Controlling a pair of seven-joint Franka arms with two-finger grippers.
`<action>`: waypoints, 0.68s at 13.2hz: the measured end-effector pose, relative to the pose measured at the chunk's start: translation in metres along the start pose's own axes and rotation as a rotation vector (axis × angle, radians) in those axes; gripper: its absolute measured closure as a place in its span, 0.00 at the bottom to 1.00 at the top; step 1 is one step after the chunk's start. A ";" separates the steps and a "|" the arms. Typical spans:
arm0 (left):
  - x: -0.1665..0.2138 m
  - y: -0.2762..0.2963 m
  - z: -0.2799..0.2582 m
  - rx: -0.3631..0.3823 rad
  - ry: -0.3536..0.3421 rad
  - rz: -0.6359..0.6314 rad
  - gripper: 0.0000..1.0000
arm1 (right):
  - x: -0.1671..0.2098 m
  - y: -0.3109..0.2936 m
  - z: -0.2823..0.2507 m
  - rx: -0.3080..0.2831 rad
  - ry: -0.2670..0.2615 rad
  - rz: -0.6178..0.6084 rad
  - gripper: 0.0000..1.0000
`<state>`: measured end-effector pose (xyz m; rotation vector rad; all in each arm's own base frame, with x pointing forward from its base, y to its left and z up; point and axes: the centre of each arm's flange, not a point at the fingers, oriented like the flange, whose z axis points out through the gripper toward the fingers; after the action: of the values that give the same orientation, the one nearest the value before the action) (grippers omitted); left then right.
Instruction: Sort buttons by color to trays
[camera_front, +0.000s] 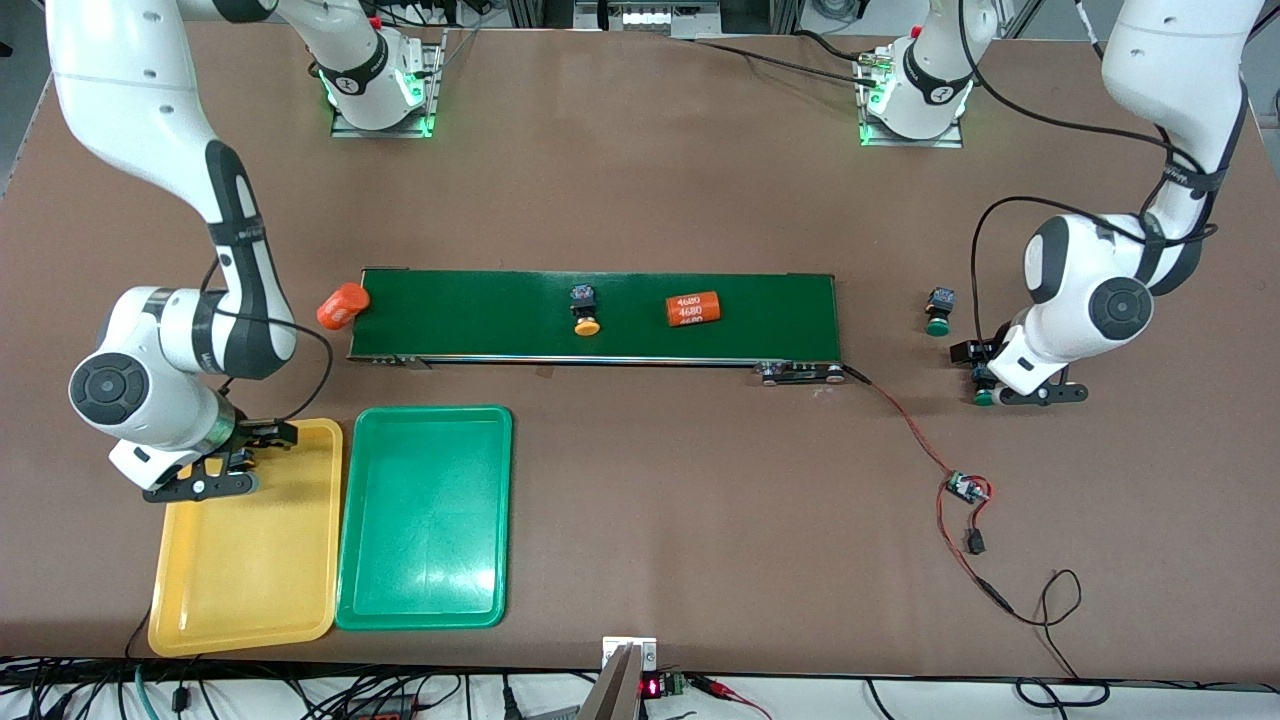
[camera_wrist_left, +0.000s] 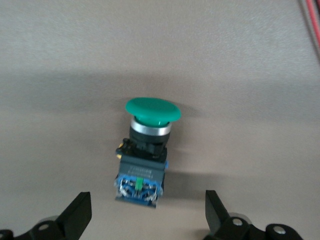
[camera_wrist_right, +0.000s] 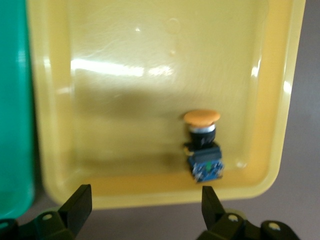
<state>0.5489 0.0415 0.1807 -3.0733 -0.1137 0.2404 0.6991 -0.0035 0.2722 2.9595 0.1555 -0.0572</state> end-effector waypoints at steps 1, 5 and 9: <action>0.001 0.000 0.004 -0.002 0.009 0.000 0.00 | -0.004 -0.011 -0.017 0.006 -0.020 0.012 0.00; 0.004 0.001 0.016 -0.006 0.022 0.001 0.15 | -0.028 -0.037 -0.089 0.042 -0.074 0.023 0.00; 0.012 0.002 0.000 -0.004 0.061 0.046 0.59 | -0.070 -0.065 -0.124 0.075 -0.100 0.068 0.00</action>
<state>0.5610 0.0404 0.1789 -3.0865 -0.0410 0.1492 0.6263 0.0748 0.3858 3.0251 0.0402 -0.2066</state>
